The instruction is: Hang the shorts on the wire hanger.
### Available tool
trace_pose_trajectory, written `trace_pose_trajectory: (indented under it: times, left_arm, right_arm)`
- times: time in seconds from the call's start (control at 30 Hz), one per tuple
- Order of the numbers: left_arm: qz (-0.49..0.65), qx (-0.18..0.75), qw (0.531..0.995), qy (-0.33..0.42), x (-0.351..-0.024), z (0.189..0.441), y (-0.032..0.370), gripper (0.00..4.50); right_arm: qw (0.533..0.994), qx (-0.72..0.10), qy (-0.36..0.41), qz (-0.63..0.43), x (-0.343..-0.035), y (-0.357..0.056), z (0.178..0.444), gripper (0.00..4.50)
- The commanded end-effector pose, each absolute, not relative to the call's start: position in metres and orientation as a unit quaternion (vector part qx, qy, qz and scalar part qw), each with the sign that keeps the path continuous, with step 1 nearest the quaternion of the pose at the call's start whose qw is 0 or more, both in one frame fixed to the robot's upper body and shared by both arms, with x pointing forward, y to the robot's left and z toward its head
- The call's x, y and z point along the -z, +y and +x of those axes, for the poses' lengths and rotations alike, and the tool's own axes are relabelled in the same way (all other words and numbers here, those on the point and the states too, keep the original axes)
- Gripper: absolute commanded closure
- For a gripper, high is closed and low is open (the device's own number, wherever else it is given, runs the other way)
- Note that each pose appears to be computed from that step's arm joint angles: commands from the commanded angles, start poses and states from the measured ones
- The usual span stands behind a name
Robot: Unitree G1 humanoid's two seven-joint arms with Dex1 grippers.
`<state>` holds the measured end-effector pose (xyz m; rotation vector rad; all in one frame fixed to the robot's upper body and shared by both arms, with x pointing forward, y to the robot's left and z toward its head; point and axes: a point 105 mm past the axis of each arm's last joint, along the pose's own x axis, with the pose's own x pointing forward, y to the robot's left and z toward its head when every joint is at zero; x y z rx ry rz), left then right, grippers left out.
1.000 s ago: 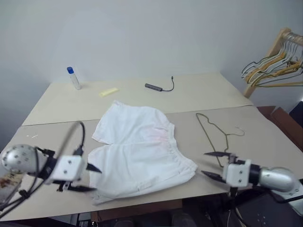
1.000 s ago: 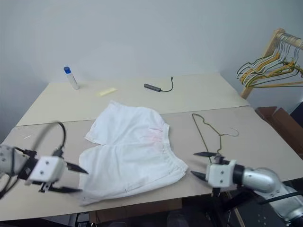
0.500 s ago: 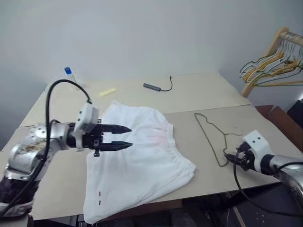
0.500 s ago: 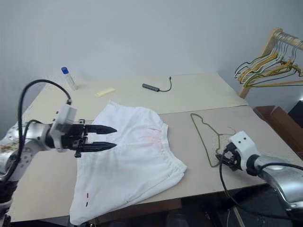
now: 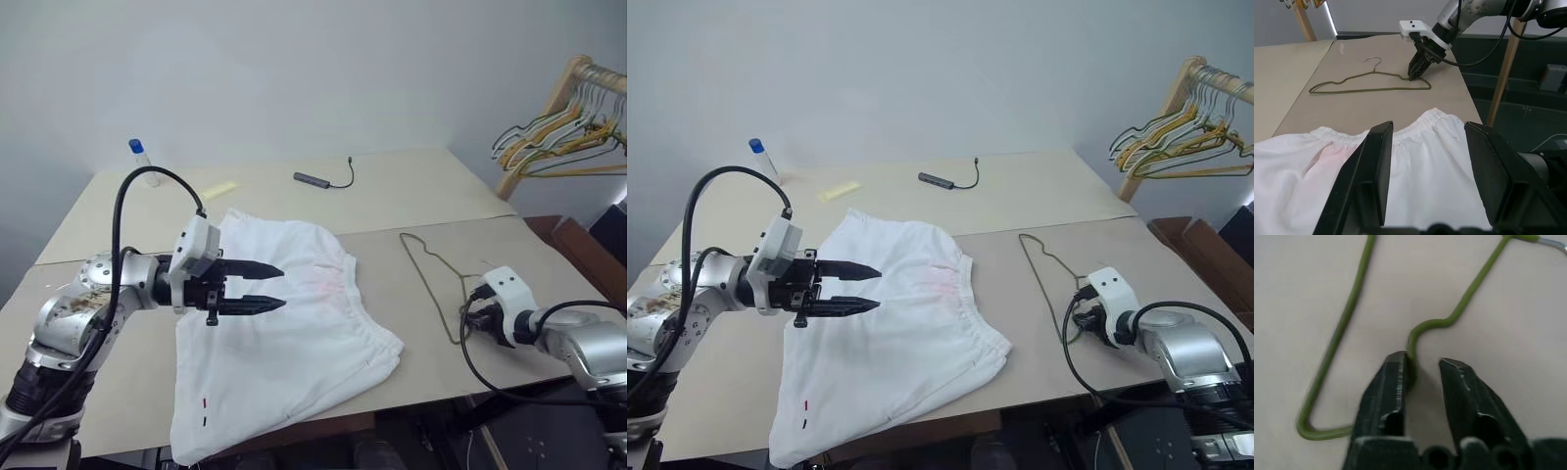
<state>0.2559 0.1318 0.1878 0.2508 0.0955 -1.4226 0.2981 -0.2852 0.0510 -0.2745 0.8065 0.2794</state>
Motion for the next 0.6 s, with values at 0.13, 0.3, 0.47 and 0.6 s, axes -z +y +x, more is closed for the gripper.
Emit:
trace_pose_trajectory:
  times: [0.13, 0.3, 0.47, 0.6]
  left_arm:
    - [0.123, 0.649, 0.75, 0.031, -0.194, 0.257, 0.129, 1.99]
    - [0.112, 0.63, 0.768, 0.011, -0.202, 0.273, 0.124, 1.99]
    - [0.061, 0.593, 0.803, -0.003, -0.222, 0.308, 0.112, 1.99]
    - [0.036, 0.585, 0.81, 0.017, -0.234, 0.328, 0.108, 1.99]
  right_arm:
    - [0.904, -0.124, 0.375, -0.166, -0.058, -0.291, 0.301, 4.49]
    - [0.867, -0.107, 0.218, -0.436, -0.094, -0.295, 0.321, 4.49]
    - [0.69, -0.162, -0.028, -0.704, -0.144, -0.26, 0.331, 4.49]
    - [0.55, -0.203, -0.136, -0.798, -0.153, -0.244, 0.331, 4.49]
